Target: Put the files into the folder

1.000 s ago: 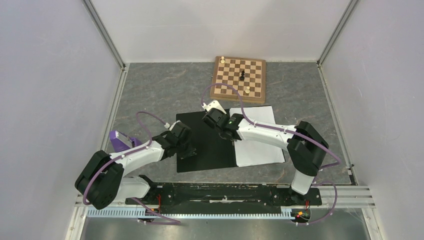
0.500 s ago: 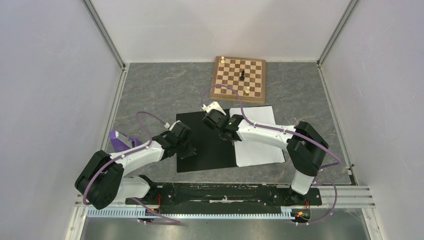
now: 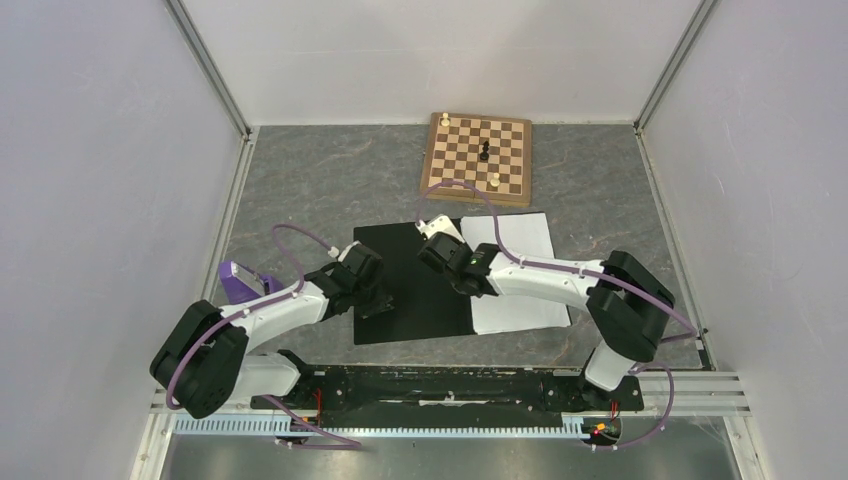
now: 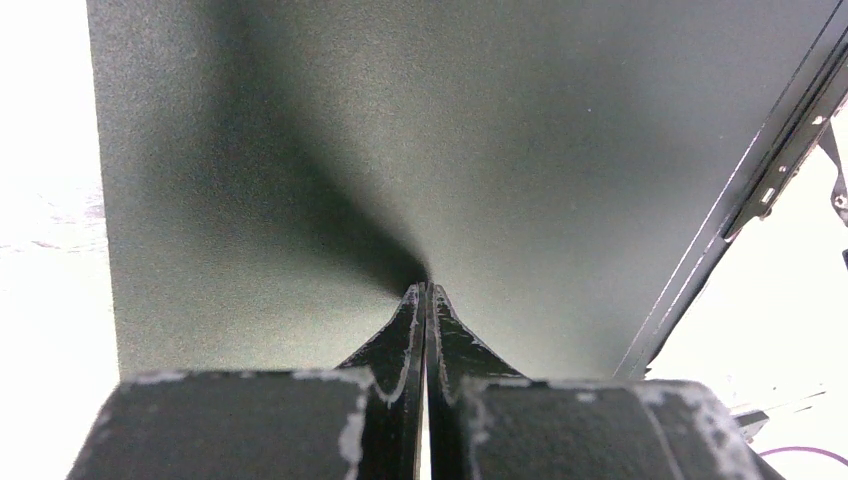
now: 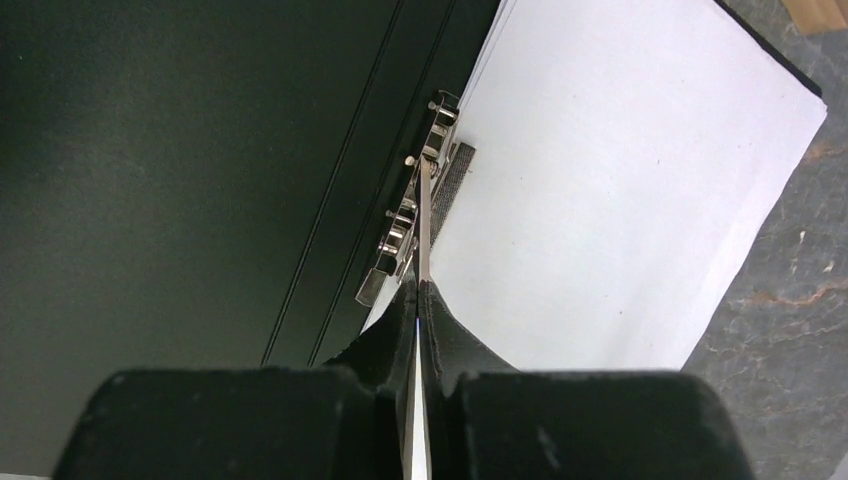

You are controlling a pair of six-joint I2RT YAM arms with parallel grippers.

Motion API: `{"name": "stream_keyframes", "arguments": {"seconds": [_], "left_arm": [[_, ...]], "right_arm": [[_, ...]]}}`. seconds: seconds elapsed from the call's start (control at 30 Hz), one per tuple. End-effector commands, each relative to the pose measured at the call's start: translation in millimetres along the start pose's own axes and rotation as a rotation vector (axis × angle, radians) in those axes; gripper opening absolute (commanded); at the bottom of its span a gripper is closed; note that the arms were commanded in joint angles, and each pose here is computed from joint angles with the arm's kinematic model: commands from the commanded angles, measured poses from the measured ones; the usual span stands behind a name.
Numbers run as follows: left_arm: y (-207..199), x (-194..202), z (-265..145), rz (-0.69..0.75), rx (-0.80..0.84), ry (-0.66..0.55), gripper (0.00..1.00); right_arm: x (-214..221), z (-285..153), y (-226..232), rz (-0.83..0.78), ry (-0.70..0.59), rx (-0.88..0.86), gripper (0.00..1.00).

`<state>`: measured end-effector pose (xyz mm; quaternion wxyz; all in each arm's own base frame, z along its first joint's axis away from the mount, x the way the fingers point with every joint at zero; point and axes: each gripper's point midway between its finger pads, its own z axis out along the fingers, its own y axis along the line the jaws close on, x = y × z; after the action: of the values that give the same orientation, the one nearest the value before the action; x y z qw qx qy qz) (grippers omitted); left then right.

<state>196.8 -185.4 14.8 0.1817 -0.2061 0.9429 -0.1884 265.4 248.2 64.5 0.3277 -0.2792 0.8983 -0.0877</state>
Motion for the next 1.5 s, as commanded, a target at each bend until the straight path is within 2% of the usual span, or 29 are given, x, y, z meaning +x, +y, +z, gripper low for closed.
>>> {"name": "stream_keyframes", "arguments": {"seconds": [0.0, 0.27, 0.77, 1.47], "left_arm": [[41, 16, 7, -0.019, -0.149, 0.032, 0.02], [42, 16, 7, -0.018, -0.157, 0.035, 0.02], [44, 18, 6, -0.031, -0.151, 0.033, 0.02], [57, 27, 22, -0.068, -0.147, 0.028, 0.02]], "right_arm": [[26, 1, -7, 0.046, 0.022, 0.007, 0.01], [52, 14, 3, 0.081, 0.060, -0.037, 0.00], [89, 33, -17, 0.145, 0.127, -0.010, 0.00], [104, 52, -19, 0.291, 0.154, -0.166, 0.00]]}}
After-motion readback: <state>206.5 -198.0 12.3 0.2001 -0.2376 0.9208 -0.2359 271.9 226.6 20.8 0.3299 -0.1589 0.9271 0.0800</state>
